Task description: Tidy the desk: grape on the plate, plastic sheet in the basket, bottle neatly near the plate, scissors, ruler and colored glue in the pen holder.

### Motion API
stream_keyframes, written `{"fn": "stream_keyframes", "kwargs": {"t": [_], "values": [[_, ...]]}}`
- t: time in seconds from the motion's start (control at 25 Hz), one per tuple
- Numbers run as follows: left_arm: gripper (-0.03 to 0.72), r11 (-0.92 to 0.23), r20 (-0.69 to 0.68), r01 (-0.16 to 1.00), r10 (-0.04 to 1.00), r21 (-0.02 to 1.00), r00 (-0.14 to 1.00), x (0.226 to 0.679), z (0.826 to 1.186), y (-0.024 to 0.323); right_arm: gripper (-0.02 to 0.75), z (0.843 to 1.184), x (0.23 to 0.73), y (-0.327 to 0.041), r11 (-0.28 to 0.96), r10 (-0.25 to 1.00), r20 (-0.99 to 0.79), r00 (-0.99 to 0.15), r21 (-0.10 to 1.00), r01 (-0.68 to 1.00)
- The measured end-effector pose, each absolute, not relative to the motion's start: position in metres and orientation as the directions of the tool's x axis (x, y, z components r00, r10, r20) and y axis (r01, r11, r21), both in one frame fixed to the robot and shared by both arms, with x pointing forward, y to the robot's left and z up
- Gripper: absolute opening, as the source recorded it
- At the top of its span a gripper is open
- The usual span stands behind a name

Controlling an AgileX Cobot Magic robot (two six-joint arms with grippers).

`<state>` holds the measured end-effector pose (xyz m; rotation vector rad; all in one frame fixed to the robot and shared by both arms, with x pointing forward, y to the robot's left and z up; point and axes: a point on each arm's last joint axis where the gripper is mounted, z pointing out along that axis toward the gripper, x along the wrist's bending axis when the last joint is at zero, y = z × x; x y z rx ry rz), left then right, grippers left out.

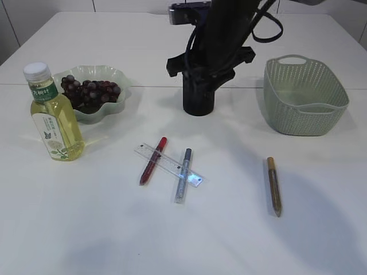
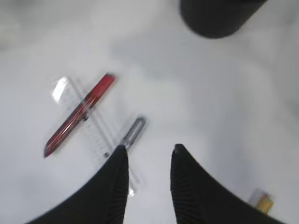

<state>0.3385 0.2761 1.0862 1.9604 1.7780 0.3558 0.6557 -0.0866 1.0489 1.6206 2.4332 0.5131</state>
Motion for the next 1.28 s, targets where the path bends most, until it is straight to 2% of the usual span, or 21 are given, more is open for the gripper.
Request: {"fn": "stream_keyframes", "kwargs": {"t": [0.12,0.28,0.4,0.6,0.76,1.0,1.28], "values": [[0.309,-0.053,-0.117,0.864,0.985,0.501,0.128,0.338,1.086,0.276,0.304,1.048,0.647,-0.081,0.417,0.873,0.118,-0.474,0.325,0.849],[0.309,-0.053,-0.117,0.864,0.985,0.501,0.128,0.338,1.086,0.276,0.444,1.049,0.643,-0.073,0.477,0.816,0.175,-0.550,0.333,0.813],[0.309,-0.053,-0.117,0.864,0.985,0.501,0.128,0.338,1.086,0.276,0.489,1.044,0.640,-0.064,0.541,0.769,0.172,-0.615,0.337,0.771],[0.309,-0.053,-0.117,0.864,0.985,0.501,0.128,0.338,1.086,0.276,0.502,1.019,0.638,-0.046,0.681,0.649,0.156,-0.745,0.318,0.660],[0.309,-0.053,-0.117,0.864,0.985,0.501,0.128,0.338,1.086,0.276,0.503,0.997,0.635,-0.033,0.744,0.587,0.154,-0.795,0.285,0.605],[0.309,-0.054,-0.117,0.865,0.985,0.500,0.129,0.338,1.086,0.276,0.503,0.970,0.639,-0.027,0.768,0.570,0.151,-0.808,0.253,0.589],[0.309,-0.054,-0.117,0.865,0.985,0.500,0.129,0.338,1.086,0.276,0.503,0.960,0.649,-0.025,0.785,0.548,0.072,-0.834,0.302,0.542]]}}
